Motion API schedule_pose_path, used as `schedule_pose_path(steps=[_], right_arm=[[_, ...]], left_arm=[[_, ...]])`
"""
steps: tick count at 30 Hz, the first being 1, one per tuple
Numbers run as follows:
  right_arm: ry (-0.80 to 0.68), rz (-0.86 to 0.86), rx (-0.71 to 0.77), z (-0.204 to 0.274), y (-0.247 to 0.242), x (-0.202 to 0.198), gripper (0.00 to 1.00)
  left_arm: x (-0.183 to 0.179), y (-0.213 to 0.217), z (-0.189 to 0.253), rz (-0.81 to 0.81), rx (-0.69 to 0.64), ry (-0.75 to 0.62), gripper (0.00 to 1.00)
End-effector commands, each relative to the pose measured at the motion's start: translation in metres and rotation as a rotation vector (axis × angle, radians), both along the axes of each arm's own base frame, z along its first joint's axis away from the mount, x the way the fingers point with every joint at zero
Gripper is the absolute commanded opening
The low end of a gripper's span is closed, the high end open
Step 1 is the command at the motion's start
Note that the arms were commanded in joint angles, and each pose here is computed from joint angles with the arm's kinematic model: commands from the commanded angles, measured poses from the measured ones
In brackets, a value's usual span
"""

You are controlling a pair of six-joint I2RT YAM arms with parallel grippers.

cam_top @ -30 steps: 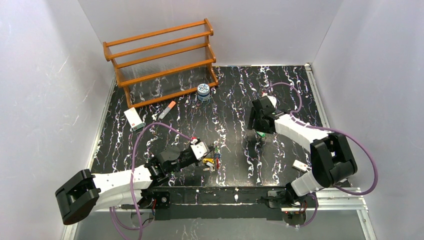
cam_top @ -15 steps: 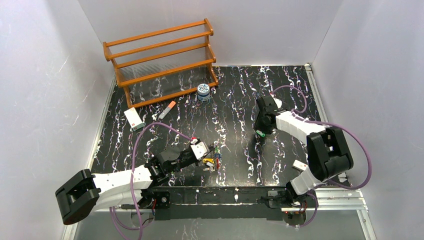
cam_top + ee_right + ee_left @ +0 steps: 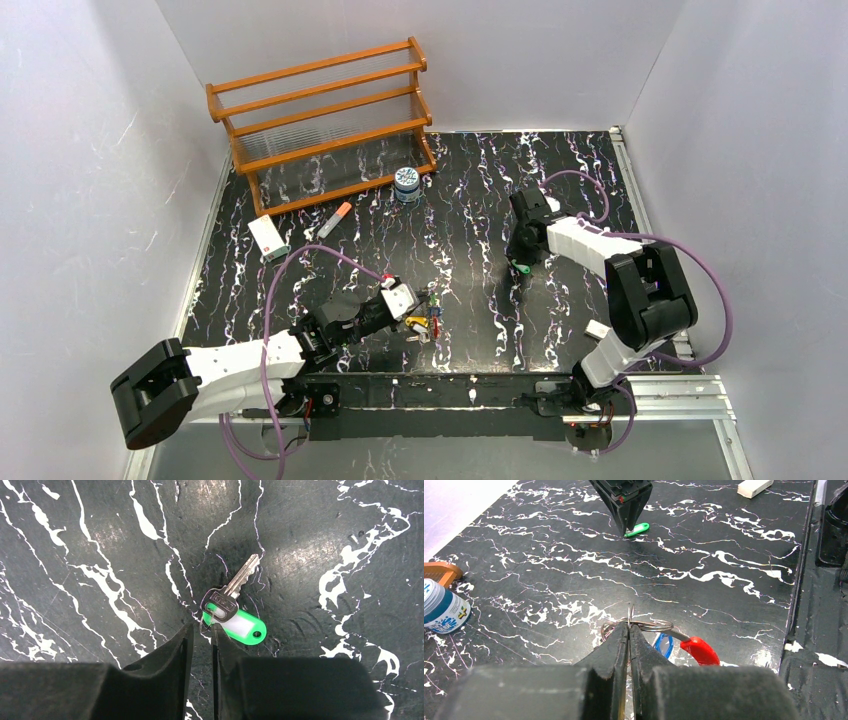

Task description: Put the keys on the keyring

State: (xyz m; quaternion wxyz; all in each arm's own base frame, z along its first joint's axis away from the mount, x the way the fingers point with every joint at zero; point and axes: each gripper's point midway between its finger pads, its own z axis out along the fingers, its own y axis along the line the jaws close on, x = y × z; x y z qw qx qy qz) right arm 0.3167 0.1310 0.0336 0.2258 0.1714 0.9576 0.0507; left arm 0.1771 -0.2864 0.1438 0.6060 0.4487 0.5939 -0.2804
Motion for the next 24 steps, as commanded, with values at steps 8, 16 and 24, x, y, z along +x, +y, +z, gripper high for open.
schedule_pose_path(steps=[8,16,24], right_arm=[[-0.052,-0.035,-0.009,0.01,-0.003,0.015,0.09],[-0.102,0.032,-0.055,0.023,-0.009,0.018,0.01],[-0.196,0.202,-0.168,0.051,-0.021,0.024,0.01]], left_arm=[[-0.003,-0.001,0.011,-0.009,-0.048,-0.006,0.0],[-0.002,0.0,0.011,-0.002,-0.046,-0.013,0.0],[-0.001,0.0,0.012,0.0,-0.047,-0.013,0.0]])
